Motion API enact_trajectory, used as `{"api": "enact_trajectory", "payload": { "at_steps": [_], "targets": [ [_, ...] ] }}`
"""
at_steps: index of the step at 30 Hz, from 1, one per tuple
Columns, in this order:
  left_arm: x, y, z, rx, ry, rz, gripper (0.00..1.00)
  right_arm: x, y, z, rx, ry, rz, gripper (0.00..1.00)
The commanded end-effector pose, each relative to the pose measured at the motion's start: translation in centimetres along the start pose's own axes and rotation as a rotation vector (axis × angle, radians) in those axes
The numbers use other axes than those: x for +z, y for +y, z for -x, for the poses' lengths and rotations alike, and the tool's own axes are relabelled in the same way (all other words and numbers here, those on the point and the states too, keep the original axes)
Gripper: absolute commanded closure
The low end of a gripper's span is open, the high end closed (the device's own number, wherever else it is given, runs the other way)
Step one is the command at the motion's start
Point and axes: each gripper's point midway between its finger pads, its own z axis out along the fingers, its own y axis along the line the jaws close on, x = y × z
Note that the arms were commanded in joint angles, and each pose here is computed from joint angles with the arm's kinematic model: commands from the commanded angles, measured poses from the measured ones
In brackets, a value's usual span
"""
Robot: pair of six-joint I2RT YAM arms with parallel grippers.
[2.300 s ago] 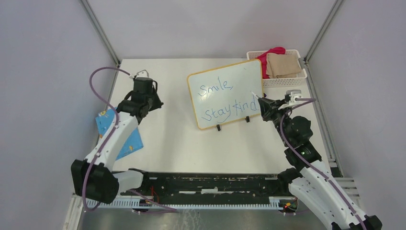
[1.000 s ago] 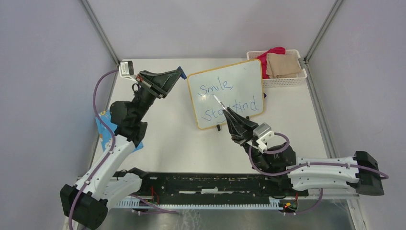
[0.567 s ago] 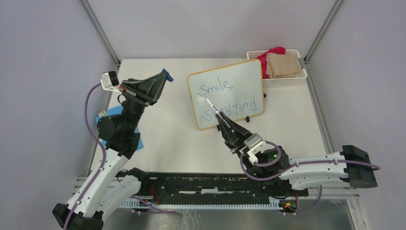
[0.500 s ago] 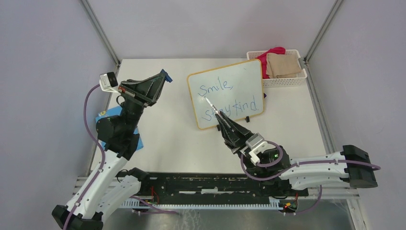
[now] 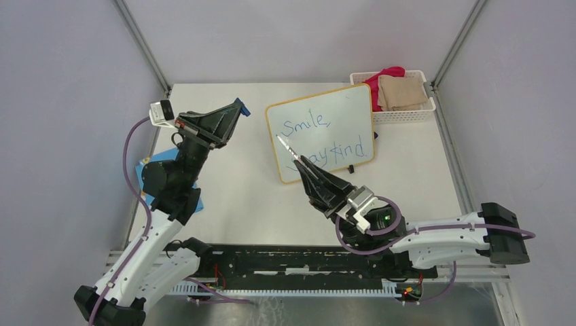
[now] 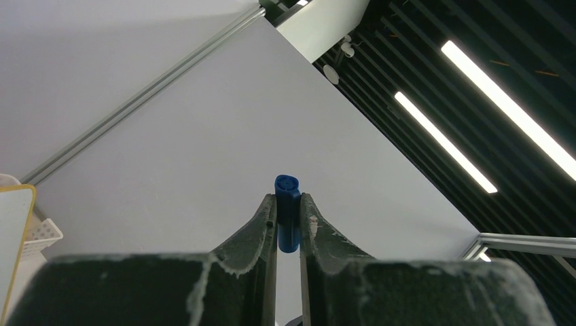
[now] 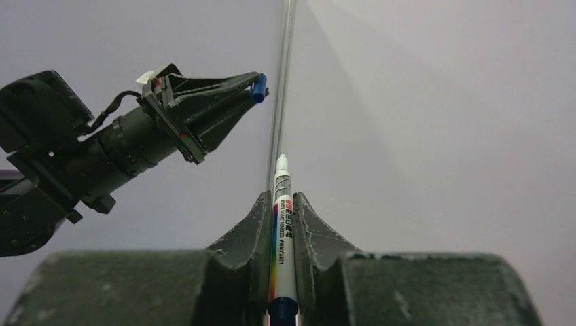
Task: Write a sentence on the whiteboard
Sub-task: Close the whiteboard marker at the center of the board.
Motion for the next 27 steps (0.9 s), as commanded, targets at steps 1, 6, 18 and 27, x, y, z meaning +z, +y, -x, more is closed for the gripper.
{"api": "enact_trajectory", "payload": {
  "at_steps": [1, 6, 18, 27],
  "targets": [
    [0.4, -1.2, 0.0, -0.036, 0.0, -0.03, 0.98, 2.1, 0.1, 3.3, 0.102, -0.1, -0.03, 1.0],
    [0.2, -0.8, -0.3, -0.051, -0.001, -0.018, 0.98, 2.9, 0.5, 3.4, 0.119, -0.106, -0.032, 1.0],
    [0.6, -0.3, -2.0, -0.094, 0.045, -0.028, 0.98, 3.2, 0.1, 3.3, 0.125, -0.104, -0.044, 1.0],
    [0.7, -0.9, -2.8, -0.098, 0.07, -0.046, 0.98, 3.4, -0.3, 3.2, 0.117, -0.1, -0.06, 1.0]
  ]
}}
